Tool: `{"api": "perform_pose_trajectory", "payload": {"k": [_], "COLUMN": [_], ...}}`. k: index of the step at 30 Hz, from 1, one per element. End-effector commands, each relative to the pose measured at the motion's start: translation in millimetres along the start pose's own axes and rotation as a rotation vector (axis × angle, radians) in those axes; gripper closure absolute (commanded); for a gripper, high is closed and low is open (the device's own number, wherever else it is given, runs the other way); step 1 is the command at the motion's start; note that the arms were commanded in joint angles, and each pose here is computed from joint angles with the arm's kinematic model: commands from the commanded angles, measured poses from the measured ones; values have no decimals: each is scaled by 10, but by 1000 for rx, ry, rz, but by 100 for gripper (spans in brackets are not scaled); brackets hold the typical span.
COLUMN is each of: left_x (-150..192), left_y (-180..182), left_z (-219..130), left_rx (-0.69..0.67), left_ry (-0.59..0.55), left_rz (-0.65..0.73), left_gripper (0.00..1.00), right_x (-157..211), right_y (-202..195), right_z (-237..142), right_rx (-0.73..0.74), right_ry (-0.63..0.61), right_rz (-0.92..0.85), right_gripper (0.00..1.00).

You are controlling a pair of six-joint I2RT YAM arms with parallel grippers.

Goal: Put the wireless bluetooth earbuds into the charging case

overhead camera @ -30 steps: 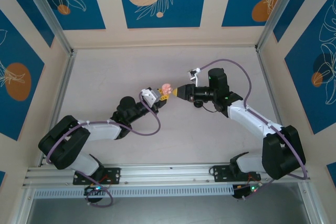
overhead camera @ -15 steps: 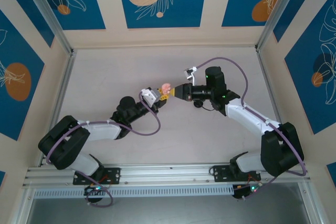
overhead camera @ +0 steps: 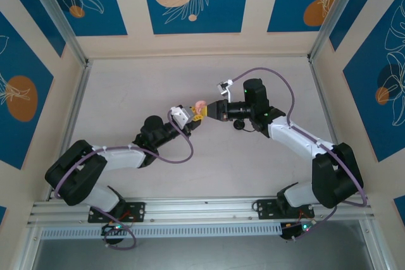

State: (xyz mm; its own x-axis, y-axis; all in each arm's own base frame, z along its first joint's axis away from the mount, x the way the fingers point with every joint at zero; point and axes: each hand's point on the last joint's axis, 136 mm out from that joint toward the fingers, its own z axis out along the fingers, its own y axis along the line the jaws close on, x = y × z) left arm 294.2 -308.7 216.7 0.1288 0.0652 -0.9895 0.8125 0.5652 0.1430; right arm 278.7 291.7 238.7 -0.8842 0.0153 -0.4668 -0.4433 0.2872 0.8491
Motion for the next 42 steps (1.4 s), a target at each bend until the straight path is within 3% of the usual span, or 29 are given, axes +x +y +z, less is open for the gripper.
{"api": "perform_pose_trajectory", "payload": {"k": [1,9,17,19,28,37,42], "left_x": [-281,-291,-361,-387,-412,-434,-349], "left_y": [-72,-164,-466,-535,-635,-588,-515], "left_z": [18,7,-87,-116,-134,-110,-67], "left_rx": [36,91,270,313,381,357,311], "left_ry": [-74,-64,-79,-81,-65,-54,4], "left_rz": [22,14,-45,-60,-108,-136,-171], "left_gripper": [90,90,90,90,90,89,88], "right_x": [-46,-45,-141,-141,-17,168,197], "right_y": [95,219,182,171,338,419,474], "right_z": [27,-142,-511,-512,-380,-287,-374], "right_rx": [-21,3,62,38,-125,-188,-179], "right_ry": [5,-24,-51,-27,101,185,160], "right_rz": [-30,-122,-194,-193,-204,-190,-225], "right_gripper": [84,74,40,37,37,50,58]}}
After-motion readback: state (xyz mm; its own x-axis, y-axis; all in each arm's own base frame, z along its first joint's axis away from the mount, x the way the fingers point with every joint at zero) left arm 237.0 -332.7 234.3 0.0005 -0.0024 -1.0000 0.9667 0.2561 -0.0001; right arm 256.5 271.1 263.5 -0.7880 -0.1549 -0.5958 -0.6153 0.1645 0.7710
